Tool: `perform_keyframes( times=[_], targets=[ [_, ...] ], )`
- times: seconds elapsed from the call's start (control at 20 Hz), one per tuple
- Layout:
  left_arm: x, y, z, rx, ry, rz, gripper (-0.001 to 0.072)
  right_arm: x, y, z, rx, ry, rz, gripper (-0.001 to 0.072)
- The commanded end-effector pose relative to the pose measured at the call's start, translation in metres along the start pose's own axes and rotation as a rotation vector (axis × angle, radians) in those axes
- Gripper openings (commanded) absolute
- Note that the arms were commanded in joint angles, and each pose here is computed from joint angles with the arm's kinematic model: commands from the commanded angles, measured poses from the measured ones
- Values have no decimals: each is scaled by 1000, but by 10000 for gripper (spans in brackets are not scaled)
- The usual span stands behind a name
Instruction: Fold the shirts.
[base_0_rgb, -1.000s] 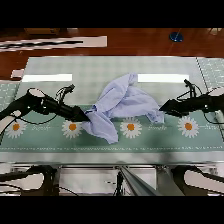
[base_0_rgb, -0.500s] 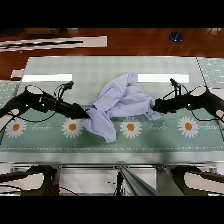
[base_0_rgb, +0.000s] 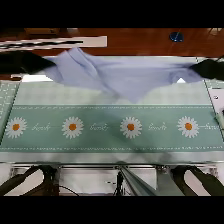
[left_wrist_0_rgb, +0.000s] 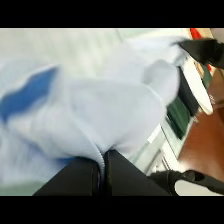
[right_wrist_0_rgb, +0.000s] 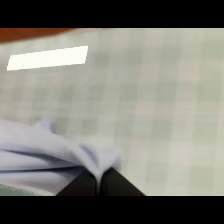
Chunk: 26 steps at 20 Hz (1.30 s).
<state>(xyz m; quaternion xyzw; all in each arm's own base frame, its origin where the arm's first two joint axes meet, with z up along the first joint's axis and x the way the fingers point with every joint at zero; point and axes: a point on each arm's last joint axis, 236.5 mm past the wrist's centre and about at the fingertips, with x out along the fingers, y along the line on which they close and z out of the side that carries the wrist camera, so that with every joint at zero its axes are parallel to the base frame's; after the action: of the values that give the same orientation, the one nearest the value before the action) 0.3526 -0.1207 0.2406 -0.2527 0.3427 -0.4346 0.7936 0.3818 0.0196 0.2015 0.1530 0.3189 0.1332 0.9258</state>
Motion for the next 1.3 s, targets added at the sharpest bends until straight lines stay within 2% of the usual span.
perform_keyframes(
  times=[0.0,0.3,0.5,0.6,0.75,0.85,1.05,1.25],
  targets=[
    [-51,-60,45,136,-187,86,29,-75,36,51,-74,-200,-22,26],
    [-68,-157,31,251,-258,39,29,-130,91,51,-145,-217,43,26],
    [-76,-208,0,284,-270,36,28,-153,116,10,-166,-53,77,26],
    [-74,-214,-28,246,-199,65,29,-157,111,-20,-147,76,52,26],
    [-77,-176,-73,148,-59,257,29,-162,67,-71,-93,324,-103,26],
    [-79,-136,-101,48,28,361,29,-151,45,-87,-57,396,-165,26],
    [-48,-59,-128,-191,54,329,28,-71,21,-133,4,579,-110,26],
    [6,26,-139,-318,-33,306,29,51,14,-115,-69,474,-63,26]
  ],
)
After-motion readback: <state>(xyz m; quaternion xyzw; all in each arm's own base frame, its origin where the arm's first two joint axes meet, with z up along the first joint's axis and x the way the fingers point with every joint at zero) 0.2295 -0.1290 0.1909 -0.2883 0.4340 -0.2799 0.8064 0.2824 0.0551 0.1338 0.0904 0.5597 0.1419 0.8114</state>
